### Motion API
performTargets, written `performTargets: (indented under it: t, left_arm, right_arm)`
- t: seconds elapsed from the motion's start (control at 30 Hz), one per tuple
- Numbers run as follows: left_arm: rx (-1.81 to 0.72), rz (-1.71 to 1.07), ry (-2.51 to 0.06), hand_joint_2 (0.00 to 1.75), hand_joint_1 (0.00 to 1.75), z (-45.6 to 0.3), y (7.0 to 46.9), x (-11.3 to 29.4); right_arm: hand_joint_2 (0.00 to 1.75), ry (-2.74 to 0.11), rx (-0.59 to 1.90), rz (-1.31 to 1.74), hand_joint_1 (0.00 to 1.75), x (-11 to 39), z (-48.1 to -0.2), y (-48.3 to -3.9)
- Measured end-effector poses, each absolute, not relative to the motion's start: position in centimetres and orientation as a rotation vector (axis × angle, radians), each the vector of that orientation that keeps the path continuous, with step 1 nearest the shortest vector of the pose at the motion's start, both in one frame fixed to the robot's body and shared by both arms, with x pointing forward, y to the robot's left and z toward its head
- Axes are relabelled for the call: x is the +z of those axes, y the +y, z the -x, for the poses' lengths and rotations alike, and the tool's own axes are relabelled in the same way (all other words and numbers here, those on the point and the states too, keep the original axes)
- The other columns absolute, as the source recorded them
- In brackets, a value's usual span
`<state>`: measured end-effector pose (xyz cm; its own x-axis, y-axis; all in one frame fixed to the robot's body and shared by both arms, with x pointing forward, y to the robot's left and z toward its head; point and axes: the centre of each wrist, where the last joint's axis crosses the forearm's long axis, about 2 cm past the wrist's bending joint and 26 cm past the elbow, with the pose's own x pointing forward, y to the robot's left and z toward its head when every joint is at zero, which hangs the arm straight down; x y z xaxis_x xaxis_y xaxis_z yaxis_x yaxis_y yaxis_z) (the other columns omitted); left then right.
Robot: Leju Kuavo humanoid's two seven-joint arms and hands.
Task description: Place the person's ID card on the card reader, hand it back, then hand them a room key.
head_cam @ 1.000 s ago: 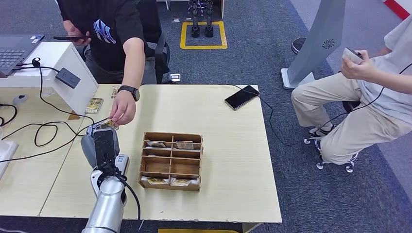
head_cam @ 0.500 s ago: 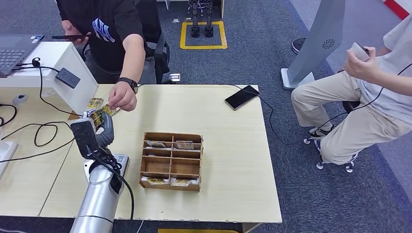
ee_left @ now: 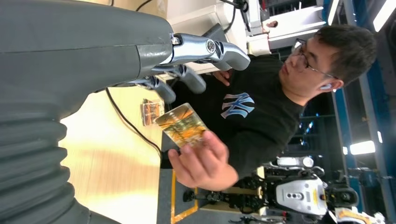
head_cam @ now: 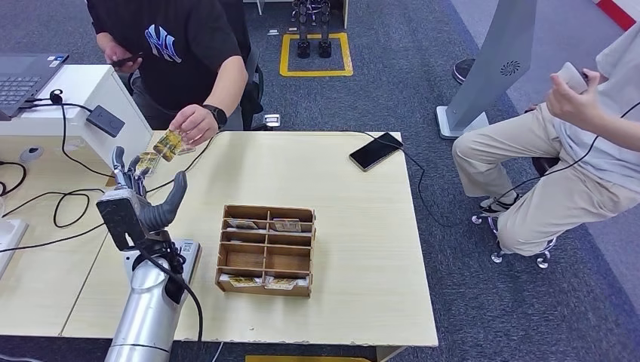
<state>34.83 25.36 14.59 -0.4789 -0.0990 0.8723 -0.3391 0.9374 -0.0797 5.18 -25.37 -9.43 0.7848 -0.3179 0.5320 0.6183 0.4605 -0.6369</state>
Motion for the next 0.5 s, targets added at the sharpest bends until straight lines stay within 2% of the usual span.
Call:
performTargets:
  t: [0.5]
  left_arm:
    - [0.236, -0.274, -2.164, 0.00, 0.00, -33.7, 24.8, 15.4]
  right_arm:
    - [1.75, -0.361, -0.611, 0.924, 0.00, -9.4, -5.3, -25.4]
